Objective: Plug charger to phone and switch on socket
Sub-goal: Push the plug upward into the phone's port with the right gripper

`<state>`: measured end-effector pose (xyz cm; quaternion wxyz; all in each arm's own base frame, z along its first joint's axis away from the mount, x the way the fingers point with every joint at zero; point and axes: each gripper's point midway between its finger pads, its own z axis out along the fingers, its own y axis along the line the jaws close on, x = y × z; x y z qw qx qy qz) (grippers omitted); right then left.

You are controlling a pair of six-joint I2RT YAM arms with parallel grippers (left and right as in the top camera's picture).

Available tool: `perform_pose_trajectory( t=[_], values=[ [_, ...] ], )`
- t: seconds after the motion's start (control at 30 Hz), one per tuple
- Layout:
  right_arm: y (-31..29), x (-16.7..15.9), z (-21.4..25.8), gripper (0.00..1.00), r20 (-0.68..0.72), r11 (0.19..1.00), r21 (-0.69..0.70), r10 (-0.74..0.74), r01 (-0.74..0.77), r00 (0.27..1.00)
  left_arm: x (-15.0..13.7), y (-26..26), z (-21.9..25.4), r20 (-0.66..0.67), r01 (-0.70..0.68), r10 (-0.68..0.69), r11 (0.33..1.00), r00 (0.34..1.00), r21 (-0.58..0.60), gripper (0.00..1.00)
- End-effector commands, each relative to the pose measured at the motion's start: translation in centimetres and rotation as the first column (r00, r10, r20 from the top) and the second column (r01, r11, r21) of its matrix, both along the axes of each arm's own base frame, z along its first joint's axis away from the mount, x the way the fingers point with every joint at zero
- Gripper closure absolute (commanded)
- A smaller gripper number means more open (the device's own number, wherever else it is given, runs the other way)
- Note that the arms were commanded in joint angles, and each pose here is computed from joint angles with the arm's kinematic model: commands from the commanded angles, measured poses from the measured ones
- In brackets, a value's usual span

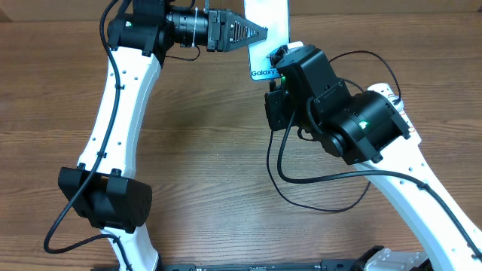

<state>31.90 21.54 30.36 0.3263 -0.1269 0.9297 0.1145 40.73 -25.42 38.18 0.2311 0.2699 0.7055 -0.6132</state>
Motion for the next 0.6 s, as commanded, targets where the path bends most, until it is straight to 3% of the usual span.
perform_pose_trajectory(
  t=[0.0,0.57],
  values=[
    [0.13,-0.02,1.75,0.96,0.041,1.0,0.03,0.002,-0.004,0.999,-0.53,-0.03,0.92,0.046,0.023,-0.023,1.0,0.999,-0.017,0.96],
    [0.19,0.04,1.35,0.96,0.029,1.0,0.023,0.003,-0.004,1.0,-0.35,-0.24,0.71,0.048,0.011,-0.01,1.0,0.999,-0.005,0.96]
  ],
)
